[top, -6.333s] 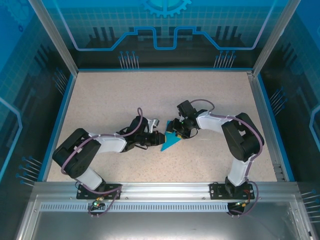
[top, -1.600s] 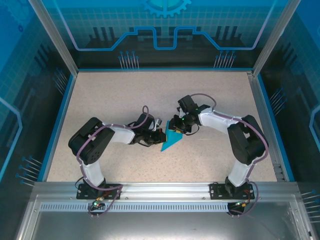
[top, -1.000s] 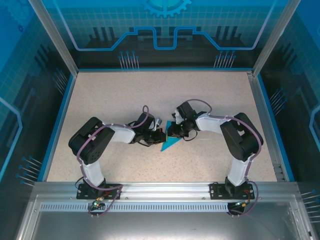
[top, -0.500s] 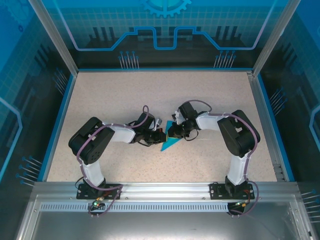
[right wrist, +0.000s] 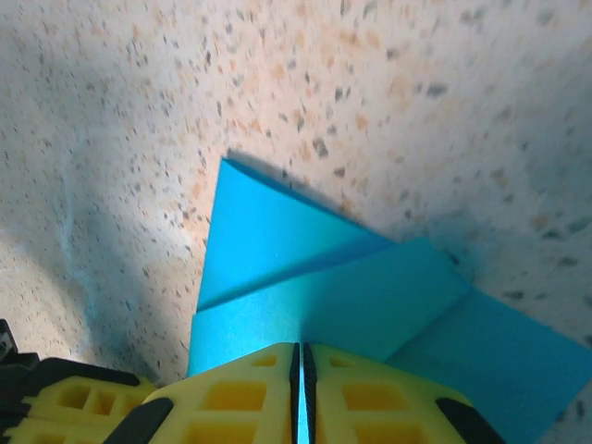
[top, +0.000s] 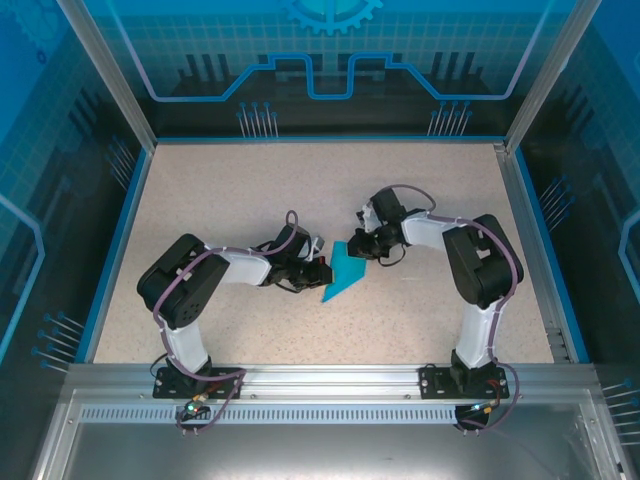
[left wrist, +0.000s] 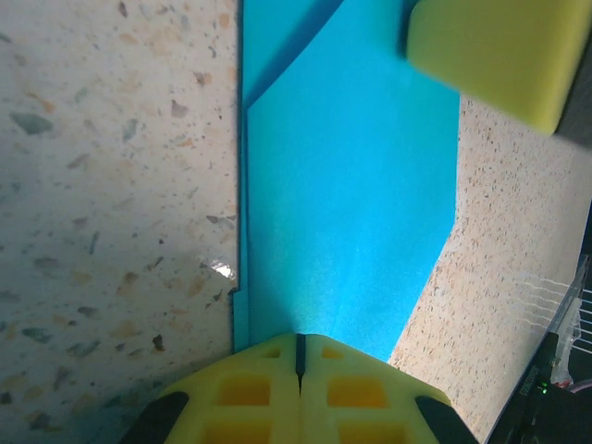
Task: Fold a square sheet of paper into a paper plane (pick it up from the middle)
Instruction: Fourth fold the wing at the center of the table.
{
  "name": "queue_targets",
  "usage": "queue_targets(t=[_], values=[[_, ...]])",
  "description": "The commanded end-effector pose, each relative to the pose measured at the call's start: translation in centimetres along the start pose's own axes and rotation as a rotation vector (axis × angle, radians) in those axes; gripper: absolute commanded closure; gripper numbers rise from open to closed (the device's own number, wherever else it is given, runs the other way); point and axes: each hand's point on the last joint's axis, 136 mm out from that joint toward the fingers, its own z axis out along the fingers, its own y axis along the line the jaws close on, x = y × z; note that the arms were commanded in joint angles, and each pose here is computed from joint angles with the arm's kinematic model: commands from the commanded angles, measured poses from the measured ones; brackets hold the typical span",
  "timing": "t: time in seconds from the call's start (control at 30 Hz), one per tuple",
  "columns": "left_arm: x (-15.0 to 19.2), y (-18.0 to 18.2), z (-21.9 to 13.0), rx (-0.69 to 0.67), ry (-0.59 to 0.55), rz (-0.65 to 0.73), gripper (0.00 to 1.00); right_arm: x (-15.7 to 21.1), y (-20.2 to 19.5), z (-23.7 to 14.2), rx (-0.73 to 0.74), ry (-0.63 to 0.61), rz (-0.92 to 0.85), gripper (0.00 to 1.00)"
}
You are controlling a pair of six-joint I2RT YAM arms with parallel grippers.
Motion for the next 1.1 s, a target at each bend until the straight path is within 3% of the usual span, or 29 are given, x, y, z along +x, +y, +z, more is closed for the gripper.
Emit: queue_targets(t=[0.0, 0.27, 0.57, 1.07], values=[[4.3, 6.3, 0.2, -0.231, 0.123, -0.095, 1.0, 0.1, 2.0, -1.4, -0.038, -0.012, -0.043, 0.87], [4.1, 6.0, 0.2, -0.225, 0.117, -0.094, 1.0, 4.3, 4.5, -0.1, -0.058, 0.059, -0.068, 0.86], [4.3, 6.1, 0.0, -0.23, 0.12, -0.097, 1.0, 4.7, 2.5, 2.5, -0.015, 0.118, -0.046, 0.88], [5.1, 7.2, 0.0, -0.262, 0.139, -0.111, 1.0, -2.8, -4.7, -0.2, 0.091, -0.046, 0.145, 0.88]])
